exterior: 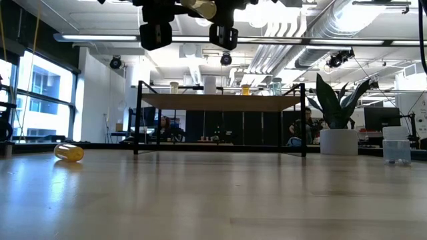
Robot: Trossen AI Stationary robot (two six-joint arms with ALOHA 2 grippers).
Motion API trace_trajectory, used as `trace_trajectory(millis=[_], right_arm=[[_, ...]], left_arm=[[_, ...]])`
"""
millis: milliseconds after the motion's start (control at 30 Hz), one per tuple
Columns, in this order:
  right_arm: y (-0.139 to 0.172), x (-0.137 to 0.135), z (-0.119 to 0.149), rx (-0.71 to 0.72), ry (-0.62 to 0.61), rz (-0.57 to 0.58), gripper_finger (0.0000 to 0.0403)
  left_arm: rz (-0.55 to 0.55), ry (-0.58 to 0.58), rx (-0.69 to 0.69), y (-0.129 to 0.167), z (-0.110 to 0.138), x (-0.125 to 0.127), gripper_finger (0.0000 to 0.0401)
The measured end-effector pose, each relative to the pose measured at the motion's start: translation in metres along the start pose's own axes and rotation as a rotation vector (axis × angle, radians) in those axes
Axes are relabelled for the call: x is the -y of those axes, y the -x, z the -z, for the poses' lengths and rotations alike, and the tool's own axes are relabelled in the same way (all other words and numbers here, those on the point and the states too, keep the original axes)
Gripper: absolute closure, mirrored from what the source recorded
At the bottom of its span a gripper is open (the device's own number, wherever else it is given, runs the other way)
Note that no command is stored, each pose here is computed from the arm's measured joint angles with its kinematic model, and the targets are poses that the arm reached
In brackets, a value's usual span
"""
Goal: Pick and place medicine bottles onto shelf by color
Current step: Put the right yellow medicine bottle on the shelf aligned with the other yellow medicine bottle
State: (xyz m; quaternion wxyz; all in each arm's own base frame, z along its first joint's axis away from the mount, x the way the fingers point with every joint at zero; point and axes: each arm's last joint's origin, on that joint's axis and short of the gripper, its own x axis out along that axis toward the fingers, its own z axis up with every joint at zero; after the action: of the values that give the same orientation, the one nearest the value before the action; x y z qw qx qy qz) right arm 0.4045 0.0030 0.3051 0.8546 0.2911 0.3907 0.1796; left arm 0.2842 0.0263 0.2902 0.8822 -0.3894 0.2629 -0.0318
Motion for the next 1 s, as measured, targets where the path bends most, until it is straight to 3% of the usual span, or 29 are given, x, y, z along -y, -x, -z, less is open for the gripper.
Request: trace_trajectory(millis=[167,533,1000], right_arm=[[0.0,0.0,0.0,0.006,0.017,0.015,0.0303],[0.007,0.011,-0.002,-0.003,-0.007,0.022,0.0221],[0.034,0.021,-0.004,-0.006,-0.03,0.04,0.0215]], left_arm=[[0.0,-0.001,0.0,0.0,0.0,0.0,0.0288],[-0.023,-0.017,-0.014,0.0,0.002,-0.002,0.0288],[-0.175,-0.017,0.004,0.007,0.004,-0.011,0.0288]])
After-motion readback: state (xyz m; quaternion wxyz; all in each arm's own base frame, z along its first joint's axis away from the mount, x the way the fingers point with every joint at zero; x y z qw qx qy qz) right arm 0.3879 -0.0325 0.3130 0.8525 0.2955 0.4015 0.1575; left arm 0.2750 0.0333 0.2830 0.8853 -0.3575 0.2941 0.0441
